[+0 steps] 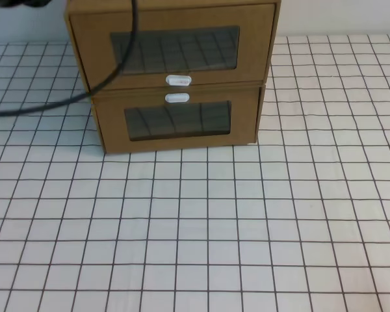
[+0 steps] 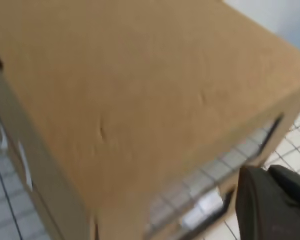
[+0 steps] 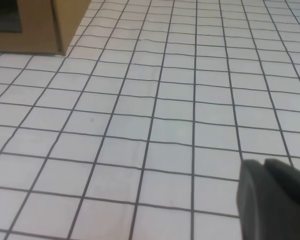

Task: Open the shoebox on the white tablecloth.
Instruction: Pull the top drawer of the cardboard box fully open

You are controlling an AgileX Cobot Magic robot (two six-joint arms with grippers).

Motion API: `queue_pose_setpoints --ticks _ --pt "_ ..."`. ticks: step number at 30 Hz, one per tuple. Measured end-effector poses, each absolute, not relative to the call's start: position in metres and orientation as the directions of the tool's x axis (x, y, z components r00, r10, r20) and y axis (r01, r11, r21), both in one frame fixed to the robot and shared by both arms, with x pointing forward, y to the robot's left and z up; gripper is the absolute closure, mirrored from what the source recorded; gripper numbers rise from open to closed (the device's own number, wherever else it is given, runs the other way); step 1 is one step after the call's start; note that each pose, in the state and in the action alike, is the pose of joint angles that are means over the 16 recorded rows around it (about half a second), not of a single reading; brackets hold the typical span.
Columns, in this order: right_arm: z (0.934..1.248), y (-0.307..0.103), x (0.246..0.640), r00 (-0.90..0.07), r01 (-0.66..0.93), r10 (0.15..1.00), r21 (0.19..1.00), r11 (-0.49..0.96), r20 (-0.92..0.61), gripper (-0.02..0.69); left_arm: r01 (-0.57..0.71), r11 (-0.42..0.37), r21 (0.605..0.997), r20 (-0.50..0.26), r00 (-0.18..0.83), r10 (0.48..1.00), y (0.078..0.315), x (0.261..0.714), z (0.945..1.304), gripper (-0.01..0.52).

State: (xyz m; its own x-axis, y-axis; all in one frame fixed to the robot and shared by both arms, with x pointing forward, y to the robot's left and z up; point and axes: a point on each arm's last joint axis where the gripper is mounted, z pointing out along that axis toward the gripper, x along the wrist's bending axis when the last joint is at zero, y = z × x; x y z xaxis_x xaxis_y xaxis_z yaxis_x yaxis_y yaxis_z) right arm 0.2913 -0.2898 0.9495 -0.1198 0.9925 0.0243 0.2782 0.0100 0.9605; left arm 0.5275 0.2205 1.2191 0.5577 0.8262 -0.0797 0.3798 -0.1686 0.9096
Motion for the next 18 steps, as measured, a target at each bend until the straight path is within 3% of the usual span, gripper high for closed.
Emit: queue_pose_setpoints --ticks 9,18 --pt "0.949 -0.29 0.291 -0.12 0.278 0.992 0.96 0.01 0.024 0.678 0.359 -0.216 0.908 -0.07 0.638 0.767 0.198 0.615 1.232 0.516" --pt "0.953 -0.289 0.292 -0.118 0.25 0.991 0.968 -0.03 0.061 0.678 0.381 -0.265 0.886 -0.086 0.696 0.713 0.168 0.658 1.212 0.516"
